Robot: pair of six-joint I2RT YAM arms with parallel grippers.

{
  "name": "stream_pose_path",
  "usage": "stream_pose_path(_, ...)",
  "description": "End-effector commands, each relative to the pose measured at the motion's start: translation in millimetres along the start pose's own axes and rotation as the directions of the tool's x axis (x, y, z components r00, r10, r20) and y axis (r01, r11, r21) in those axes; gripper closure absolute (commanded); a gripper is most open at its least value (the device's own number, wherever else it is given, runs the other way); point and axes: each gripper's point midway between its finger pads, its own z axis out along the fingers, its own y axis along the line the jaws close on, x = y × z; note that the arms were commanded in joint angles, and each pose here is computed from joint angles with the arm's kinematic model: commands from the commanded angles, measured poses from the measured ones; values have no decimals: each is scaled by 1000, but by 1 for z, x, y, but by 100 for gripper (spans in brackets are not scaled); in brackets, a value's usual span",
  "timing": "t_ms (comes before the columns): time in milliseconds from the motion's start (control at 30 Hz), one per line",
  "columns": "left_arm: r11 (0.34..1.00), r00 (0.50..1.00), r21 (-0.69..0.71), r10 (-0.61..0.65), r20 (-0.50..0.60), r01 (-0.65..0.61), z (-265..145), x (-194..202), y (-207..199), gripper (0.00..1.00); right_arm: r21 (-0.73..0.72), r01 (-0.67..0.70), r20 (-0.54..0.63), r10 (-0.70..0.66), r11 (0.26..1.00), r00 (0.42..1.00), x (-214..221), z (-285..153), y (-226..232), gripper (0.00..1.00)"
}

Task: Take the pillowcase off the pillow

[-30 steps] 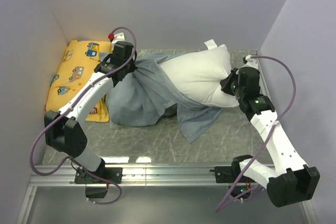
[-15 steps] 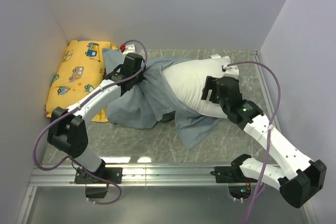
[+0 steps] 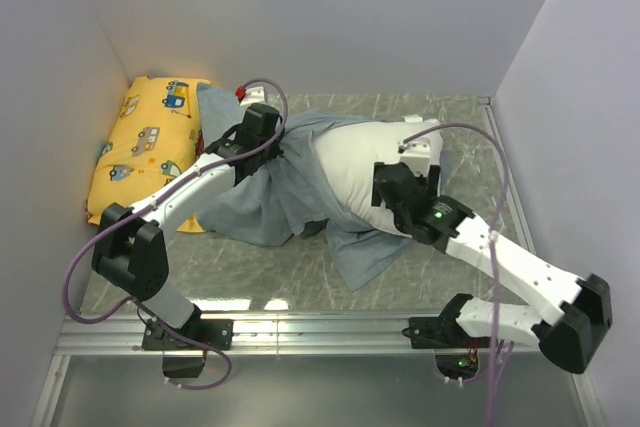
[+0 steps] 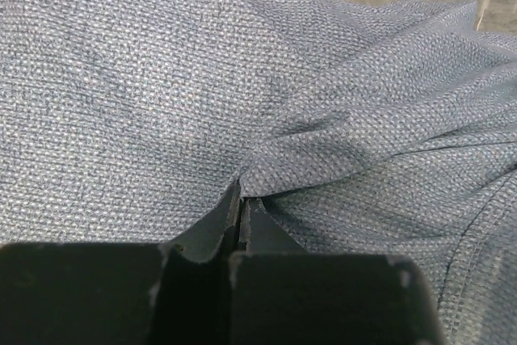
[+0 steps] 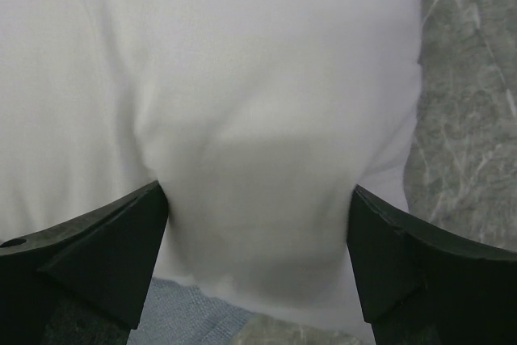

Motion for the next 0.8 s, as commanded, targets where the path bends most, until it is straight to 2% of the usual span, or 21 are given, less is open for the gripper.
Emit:
stream_pose_path(0,999,999,40,16,-42,-14,2,14,-14,100,-37,-147,160,151,988,976,-61,-43,-14,8)
stream_pose_path(133,999,999,45,16,-42,-14,1,14,-17,100,-102,-165,195,183,981,964,-82,-65,-17,8)
stream_pose_path(233,999,999,51,18,-38,-16,0,11,-20,99,-202,-120,136,149,972,979,-69,-63,9,8)
stream_pose_path(333,998,999,50,25,-33,-23,-2,7,-21,100,-322,-89,49,110,942,993,-36,-54,48,8)
stream_pose_path(467,998,999,56,29,-22,-27,-8,3,-22,100,-265,-77,-45,67,961,997,18,-12,66,4)
stream_pose_path(567,998,999,59,31,-20,-29,-10,4,-22,100,-248,-93,-72,77,964,994,37,10,79,4)
stream_pose_path(633,998,999,48,38,-29,-37,-9,5,-20,99,-212,-102,-63,91,972,994,37,19,80,3)
stream_pose_path(767,998,998,34,53,-21,-53,-13,4,-17,99,-232,-142,-30,139,962,990,28,21,82,7)
